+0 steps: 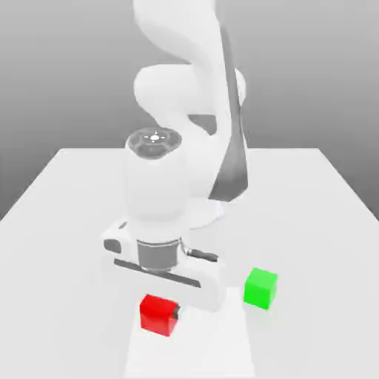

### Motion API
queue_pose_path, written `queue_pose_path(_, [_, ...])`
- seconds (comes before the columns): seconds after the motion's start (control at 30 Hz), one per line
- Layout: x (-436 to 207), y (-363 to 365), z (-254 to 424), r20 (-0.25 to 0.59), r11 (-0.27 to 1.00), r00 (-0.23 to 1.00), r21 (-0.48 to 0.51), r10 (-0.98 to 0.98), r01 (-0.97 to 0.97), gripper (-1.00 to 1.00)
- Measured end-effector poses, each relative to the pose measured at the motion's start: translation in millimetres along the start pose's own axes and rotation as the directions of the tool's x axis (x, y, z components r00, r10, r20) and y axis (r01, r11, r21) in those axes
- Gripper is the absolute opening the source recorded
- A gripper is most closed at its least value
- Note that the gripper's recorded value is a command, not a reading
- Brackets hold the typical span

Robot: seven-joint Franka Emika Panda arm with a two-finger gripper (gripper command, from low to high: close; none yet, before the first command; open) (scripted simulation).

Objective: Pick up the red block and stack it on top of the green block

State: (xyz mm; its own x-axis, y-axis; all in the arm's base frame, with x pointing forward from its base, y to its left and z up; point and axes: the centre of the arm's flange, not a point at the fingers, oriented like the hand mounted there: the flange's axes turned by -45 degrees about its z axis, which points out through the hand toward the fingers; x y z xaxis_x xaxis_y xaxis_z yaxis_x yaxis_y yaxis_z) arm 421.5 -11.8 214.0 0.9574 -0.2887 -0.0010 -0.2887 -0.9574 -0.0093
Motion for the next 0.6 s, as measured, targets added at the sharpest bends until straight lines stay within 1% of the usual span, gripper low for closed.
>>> queue_pose_path(0.1, [-52.0, -67.2, -15.7, 0.003, 0.97, 0.97, 0.012, -0.242, 0.242, -1.0])
queue_pose_path(0.17, [-81.4, -83.3, -23.3, 0.003, 0.938, 0.938, 0.011, -0.345, 0.345, -1.0])
queue_pose_path(0.27, [-130.8, -107.7, -29.4, 0.004, 0.858, 0.858, -0.002, -0.514, 0.514, -1.0])
queue_pose_path(0.33, [-141.1, -112.6, -19.3, 0.004, 0.834, 0.834, -0.009, -0.551, 0.551, -1.0])
queue_pose_path(0.5, [-144.4, -113.6, 21.8, 0.004, 0.826, 0.827, -0.012, -0.563, 0.563, -1.0])
queue_pose_path(0.53, [-145.2, -113.1, 30.0, 0.004, 0.826, 0.826, -0.011, -0.563, 0.563, 1.0])
queue_pose_path(0.6, [-144.5, -112.2, 30.0, 0.004, 0.828, 0.828, -0.011, -0.56, 0.56, 1.0])
